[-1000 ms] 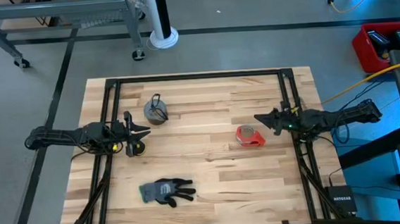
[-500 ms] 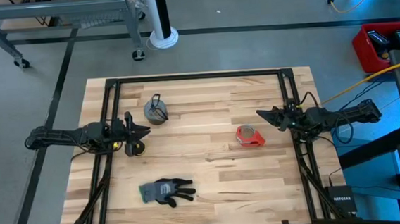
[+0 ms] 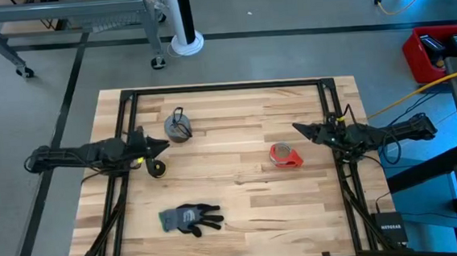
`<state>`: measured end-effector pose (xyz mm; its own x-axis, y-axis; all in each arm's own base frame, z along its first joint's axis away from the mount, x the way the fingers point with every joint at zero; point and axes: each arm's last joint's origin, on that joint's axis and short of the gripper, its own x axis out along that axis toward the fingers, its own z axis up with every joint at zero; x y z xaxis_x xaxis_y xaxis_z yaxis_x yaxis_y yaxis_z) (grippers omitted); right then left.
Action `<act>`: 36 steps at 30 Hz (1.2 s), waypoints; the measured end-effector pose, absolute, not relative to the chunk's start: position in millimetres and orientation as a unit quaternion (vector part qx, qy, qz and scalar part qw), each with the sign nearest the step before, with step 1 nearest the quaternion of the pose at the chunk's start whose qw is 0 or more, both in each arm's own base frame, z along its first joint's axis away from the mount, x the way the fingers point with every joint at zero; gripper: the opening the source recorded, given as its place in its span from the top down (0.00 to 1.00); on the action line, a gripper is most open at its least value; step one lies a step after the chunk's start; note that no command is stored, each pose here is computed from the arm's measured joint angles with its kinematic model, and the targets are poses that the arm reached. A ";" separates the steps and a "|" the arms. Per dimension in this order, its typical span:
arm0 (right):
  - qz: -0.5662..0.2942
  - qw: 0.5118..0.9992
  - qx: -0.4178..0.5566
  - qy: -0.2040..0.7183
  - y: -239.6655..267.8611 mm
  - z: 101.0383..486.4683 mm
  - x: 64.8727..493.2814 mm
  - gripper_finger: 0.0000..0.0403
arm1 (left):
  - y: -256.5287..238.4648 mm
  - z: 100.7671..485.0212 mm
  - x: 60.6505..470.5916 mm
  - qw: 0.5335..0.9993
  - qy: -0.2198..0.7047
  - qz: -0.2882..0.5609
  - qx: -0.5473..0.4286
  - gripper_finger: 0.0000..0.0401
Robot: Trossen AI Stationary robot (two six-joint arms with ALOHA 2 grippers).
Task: Coil cords
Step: Uncoil the yellow wire from the spool
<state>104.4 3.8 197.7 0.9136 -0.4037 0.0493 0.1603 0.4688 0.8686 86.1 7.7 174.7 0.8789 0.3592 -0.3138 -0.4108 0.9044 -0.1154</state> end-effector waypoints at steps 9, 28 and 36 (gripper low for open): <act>-0.191 0.844 0.488 -0.116 4.4 193.6 111.9 0.86 | 9.9 204.9 89.4 0.961 0.161 0.215 -0.062 0.86; -0.161 0.811 0.558 -0.067 10.5 183.3 129.1 0.78 | 10.4 212.8 90.5 0.928 0.159 0.259 -0.215 0.80; -0.122 0.809 0.570 -0.077 12.7 188.7 133.5 0.78 | 7.5 195.3 103.7 0.894 0.256 0.259 -0.263 0.62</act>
